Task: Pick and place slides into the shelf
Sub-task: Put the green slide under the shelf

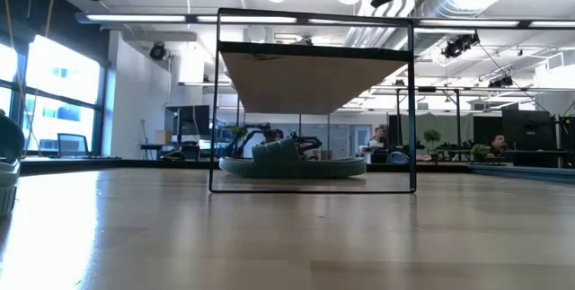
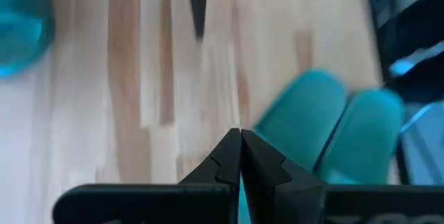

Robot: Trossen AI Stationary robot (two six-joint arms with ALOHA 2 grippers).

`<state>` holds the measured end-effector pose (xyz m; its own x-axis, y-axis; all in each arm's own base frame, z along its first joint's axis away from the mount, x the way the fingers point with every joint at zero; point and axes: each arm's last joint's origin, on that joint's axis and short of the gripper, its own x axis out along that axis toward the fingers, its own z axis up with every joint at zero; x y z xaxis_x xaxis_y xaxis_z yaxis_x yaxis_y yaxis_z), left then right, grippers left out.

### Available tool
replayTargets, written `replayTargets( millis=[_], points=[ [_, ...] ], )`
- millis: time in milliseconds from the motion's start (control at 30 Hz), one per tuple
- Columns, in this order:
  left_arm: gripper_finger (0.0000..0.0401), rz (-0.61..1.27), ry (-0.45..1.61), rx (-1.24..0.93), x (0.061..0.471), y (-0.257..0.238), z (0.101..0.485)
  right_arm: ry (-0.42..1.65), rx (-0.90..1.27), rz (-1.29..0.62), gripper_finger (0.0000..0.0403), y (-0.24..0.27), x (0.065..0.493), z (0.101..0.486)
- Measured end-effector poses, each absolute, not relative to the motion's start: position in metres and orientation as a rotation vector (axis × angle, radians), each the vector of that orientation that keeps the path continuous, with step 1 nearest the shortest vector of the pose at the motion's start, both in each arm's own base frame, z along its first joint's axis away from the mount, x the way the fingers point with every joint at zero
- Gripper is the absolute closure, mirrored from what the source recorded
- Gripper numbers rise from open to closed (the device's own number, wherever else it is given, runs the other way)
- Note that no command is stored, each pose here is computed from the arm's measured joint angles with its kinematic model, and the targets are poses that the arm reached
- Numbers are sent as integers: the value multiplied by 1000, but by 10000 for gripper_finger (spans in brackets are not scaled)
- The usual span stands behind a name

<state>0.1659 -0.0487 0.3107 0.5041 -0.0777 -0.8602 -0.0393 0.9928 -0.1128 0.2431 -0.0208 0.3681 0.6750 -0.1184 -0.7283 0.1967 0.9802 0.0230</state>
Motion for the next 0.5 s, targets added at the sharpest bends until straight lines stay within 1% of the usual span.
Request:
replayTargets(
  millis=[100,267,367,500],
  points=[
    [401,28,1186,-81,176,-67,306,827,107,-163,243,-20,242,367],
    [401,96,1411,-72,195,-99,289,854,85,-142,243,-17,241,365],
    [401,100,1482,-66,204,-117,280,855,55,-108,243,-10,241,365],
    [401,136,1499,-99,208,-136,277,856,37,-77,243,-3,241,365]
  ],
)
